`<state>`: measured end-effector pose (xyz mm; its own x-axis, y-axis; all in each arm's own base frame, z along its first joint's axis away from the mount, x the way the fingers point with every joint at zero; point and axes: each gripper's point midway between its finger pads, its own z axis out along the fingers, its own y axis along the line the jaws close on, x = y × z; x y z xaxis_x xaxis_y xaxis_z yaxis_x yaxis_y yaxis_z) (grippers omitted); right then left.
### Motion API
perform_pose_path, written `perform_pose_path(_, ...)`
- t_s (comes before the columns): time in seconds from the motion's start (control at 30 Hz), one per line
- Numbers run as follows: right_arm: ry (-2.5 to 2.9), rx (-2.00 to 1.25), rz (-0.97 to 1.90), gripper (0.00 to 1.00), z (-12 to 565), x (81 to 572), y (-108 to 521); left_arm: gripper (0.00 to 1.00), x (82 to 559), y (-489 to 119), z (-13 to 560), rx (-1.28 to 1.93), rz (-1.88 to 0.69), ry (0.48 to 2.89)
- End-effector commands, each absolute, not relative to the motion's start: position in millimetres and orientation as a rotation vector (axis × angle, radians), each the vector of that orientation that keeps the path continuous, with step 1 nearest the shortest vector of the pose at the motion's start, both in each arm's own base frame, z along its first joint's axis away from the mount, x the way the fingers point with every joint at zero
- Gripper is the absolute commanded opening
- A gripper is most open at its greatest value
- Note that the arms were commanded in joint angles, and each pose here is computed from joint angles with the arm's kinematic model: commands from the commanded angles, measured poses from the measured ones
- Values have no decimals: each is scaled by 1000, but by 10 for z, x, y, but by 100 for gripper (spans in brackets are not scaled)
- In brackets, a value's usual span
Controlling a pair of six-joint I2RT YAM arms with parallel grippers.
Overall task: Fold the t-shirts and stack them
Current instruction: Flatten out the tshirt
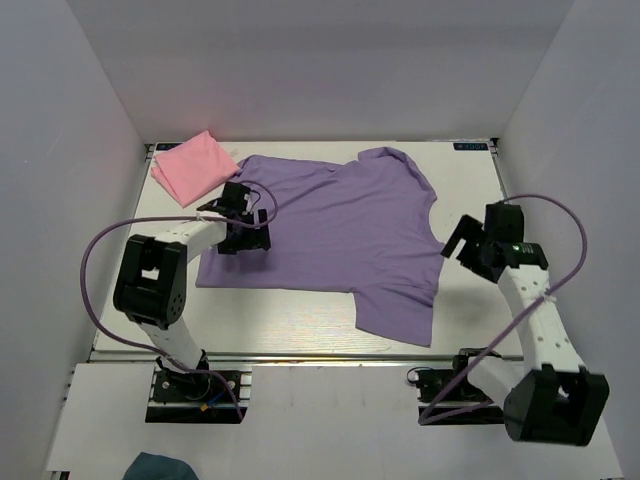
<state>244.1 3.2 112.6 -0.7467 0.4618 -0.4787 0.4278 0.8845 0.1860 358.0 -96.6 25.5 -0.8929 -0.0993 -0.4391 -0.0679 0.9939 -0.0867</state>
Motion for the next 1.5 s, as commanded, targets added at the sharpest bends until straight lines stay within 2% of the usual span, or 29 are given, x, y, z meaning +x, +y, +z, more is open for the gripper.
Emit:
perform_pose_path(0.0, 2371, 356, 321, 90, 1605, 2676, 342, 100, 3623, -1257, 887, -3, -331, 2526)
perform_pose_path(0.1, 2338, 250, 428, 90, 1713, 2866, 519, 100, 3666, -1161, 1074, -26, -273, 2464)
perform_pose_path(0.2, 2347, 218, 448, 90, 1690, 3061, 562, 100, 3917, -923, 1428, -176, -154, 2392)
perform_pose_path(0.33, 2282, 119, 536, 90, 1777, 3288, 794, 100, 4312, -662, 1508, -330, -28, 2367)
perform_pose_path(0.37, 2263, 114, 544, 90, 1803, 3350, 812, 100, 4441, -492, 1287, -380, 31, 2412)
perform_pose_path(0.4, 2235, 86, 539, 90, 1880, 3418, 825, 100, 4612, -398, 1393, -440, 47, 2388)
perform_pose_path(0.57, 2272, 94, 419, 90, 1954, 3606, 682, 100, 5088, 241, 1167, -662, 146, 2386)
perform_pose_path(0.7, 2257, 88, 445, 90, 1882, 3699, 719, 100, 5448, 537, 1079, -736, 80, 2323)
perform_pose_path(0.83, 2324, 76, 405, 90, 1722, 3758, 669, 100, 5799, 704, 922, -664, -5, 2303)
perform_pose_path(1.07, 2354, 71, 367, 90, 1648, 3794, 628, 100, 5795, 904, 414, -778, -71, 2398)
perform_pose_path(1.23, 2361, 85, 326, 90, 1643, 3797, 556, 100, 5776, 1224, 354, -867, -57, 2365)
perform_pose_path(1.4, 2363, 88, 307, 90, 1638, 3764, 532, 100, 6015, 1491, 544, -632, -105, 2326)
perform_pose_path(1.43, 2364, 84, 308, 90, 1642, 3763, 540, 100, 6008, 1570, 394, -614, -87, 2357)
perform_pose_path(1.47, 2367, 87, 301, 90, 1639, 3751, 529, 100, 6120, 1640, 555, -591, -59, 2321)
